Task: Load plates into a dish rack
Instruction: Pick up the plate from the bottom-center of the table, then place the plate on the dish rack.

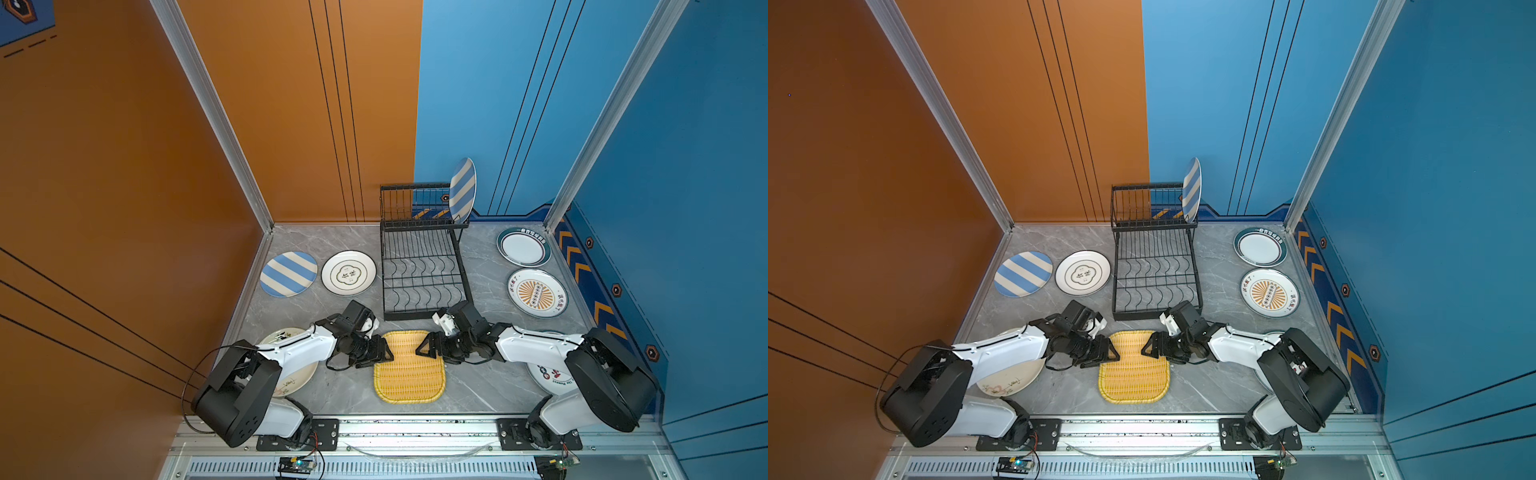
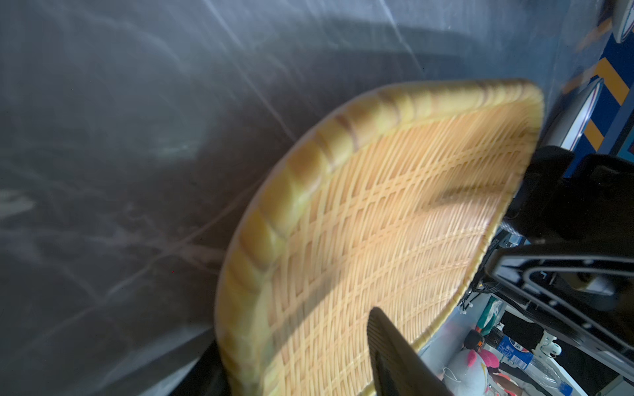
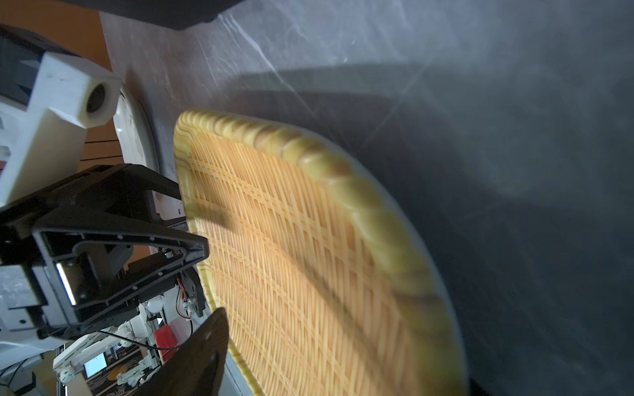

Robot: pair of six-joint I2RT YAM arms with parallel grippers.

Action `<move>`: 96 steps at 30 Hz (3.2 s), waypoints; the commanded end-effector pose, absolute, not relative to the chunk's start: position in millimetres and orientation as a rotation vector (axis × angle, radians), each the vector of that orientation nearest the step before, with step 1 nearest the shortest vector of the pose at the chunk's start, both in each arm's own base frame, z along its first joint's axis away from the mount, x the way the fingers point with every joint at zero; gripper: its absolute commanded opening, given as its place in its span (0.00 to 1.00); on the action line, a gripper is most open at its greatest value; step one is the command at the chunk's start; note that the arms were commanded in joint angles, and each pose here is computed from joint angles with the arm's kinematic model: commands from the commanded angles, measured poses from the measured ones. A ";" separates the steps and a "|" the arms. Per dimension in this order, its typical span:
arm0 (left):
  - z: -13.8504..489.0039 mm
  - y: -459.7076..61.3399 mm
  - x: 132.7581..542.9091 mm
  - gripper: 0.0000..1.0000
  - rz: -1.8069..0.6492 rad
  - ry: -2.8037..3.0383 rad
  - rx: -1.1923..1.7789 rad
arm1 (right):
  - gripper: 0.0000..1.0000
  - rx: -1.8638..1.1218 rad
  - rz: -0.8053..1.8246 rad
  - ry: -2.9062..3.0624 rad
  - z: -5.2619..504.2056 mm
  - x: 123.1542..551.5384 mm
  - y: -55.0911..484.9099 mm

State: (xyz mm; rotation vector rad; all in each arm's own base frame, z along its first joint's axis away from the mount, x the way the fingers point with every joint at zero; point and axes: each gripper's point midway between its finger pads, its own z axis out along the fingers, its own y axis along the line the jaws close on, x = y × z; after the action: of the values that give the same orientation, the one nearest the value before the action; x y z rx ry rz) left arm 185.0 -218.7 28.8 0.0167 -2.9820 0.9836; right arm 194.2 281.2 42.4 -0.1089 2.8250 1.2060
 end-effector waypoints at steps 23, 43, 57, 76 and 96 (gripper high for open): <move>3.5 -210.3 165.3 0.64 0.858 -2.942 0.050 | 0.31 -0.160 1.218 2.863 46.5 174.0 275.8; 45.5 -198.8 197.6 0.90 0.919 -3.037 0.077 | 0.00 -0.090 1.091 2.784 93.0 187.4 241.8; 77.4 -179.4 237.6 0.98 0.952 -3.160 0.137 | 0.00 -0.028 0.874 2.511 229.8 221.9 201.6; 98.9 -181.1 279.5 0.98 0.975 -3.215 0.139 | 0.00 0.086 0.385 1.905 424.8 367.2 171.5; 96.5 -183.0 293.0 0.98 0.972 -3.209 0.122 | 0.00 0.203 0.125 1.539 500.0 469.5 173.3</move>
State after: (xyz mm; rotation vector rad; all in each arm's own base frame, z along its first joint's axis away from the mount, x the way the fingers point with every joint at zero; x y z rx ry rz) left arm 289.3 -184.5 95.7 0.1390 -3.2059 0.9915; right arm 465.8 187.7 446.1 0.1192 1.7240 0.1505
